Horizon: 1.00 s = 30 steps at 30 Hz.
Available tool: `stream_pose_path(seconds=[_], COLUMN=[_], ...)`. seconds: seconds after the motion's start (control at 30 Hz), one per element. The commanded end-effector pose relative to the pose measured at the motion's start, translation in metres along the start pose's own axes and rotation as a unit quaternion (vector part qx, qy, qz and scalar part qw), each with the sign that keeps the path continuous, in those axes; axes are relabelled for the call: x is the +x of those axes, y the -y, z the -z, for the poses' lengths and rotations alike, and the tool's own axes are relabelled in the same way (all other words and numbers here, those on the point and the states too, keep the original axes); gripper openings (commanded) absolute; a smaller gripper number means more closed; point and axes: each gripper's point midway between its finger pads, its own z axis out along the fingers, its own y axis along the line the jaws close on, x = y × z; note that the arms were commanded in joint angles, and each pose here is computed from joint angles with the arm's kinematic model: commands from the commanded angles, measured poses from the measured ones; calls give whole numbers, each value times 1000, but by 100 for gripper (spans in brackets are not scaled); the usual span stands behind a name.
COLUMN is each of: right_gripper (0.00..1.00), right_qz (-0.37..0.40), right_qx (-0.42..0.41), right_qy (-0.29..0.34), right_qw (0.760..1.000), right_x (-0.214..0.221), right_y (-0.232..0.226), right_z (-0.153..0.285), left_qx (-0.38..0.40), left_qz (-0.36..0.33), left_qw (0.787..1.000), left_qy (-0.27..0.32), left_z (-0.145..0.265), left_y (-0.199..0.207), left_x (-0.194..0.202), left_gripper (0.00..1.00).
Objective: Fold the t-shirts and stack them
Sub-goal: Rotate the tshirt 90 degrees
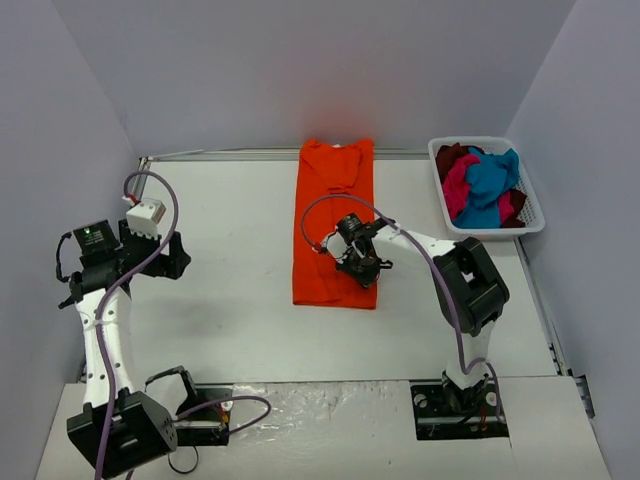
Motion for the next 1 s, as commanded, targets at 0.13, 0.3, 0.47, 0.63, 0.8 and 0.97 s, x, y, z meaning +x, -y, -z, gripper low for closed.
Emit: stream_pose_path(seconds=[0.13, 0.3, 0.47, 0.63, 0.8, 0.97], right_gripper=[23, 44, 43, 38, 35, 36], right_qz=[32, 45, 11, -86, -162, -221], right_qx=[-71, -55, -13, 9, 59, 73], right_qy=[50, 78, 91, 105, 150, 188], right_qw=[996, 994, 996, 991, 974, 954], right_x=[-21, -31, -10, 45, 64, 74], right_y=[-21, -15, 8, 32, 60, 91], right_z=[75, 110, 126, 129, 148, 164], left_qx=[54, 90, 130, 131, 120, 120], left_qz=[-40, -97, -178, -330, -461, -503], left_qw=[998, 990, 973, 927, 875, 852], left_qy=[-11, -52, -75, -118, -85, -82], left_z=[-13, -34, -49, -71, -78, -89], left_y=[25, 54, 92, 136, 172, 187], left_x=[-27, -42, -40, -2, 32, 60], left_gripper=[85, 89, 94, 94, 94, 97])
